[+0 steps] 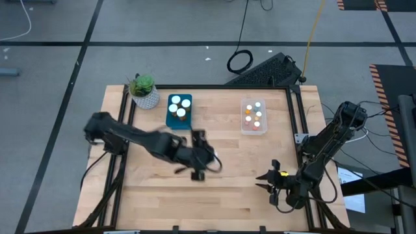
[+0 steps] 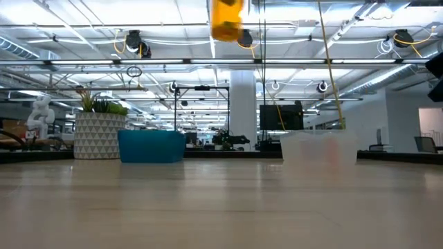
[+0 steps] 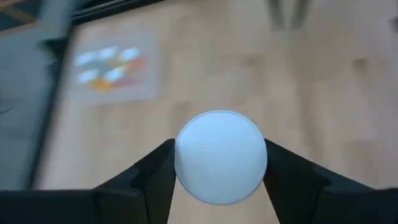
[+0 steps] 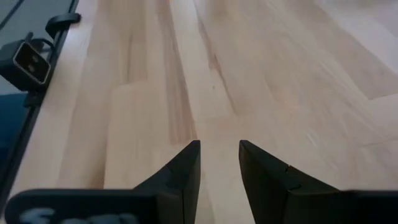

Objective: Pick and place medicine bottles into bin by pill shape (circle, oval)
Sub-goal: Put the large orange pill bottle into the blue bin, then return to Home Position

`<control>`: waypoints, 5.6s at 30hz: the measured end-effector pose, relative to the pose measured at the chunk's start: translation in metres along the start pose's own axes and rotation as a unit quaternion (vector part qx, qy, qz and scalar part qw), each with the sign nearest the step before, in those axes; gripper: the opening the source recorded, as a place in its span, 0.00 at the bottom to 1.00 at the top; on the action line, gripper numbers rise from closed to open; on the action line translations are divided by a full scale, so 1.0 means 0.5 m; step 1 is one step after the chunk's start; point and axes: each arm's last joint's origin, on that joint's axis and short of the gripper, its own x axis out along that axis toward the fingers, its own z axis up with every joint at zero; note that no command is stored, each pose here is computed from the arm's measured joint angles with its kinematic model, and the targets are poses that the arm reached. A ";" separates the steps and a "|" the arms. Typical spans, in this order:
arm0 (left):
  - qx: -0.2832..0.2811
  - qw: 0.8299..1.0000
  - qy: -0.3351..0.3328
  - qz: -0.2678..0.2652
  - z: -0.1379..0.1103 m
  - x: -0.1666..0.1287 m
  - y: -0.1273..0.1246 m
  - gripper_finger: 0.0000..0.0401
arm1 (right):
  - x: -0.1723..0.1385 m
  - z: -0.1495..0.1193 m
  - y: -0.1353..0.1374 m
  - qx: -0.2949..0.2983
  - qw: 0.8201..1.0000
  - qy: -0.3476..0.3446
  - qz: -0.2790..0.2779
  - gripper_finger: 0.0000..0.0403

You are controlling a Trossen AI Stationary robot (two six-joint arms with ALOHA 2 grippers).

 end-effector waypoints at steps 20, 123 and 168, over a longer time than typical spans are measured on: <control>-0.166 0.967 0.035 0.191 -0.229 -0.158 0.251 0.52 | 0.027 0.031 -0.007 -0.020 0.999 -0.022 -0.011 0.25; -0.200 0.956 -0.155 0.150 -0.415 -0.114 0.204 0.64 | -0.001 0.197 -0.128 -0.177 0.978 -0.110 0.000 0.01; -0.102 0.932 -0.342 -0.058 -0.573 -0.060 0.092 0.01 | -0.038 0.066 -0.299 -0.199 0.944 -0.231 0.125 0.00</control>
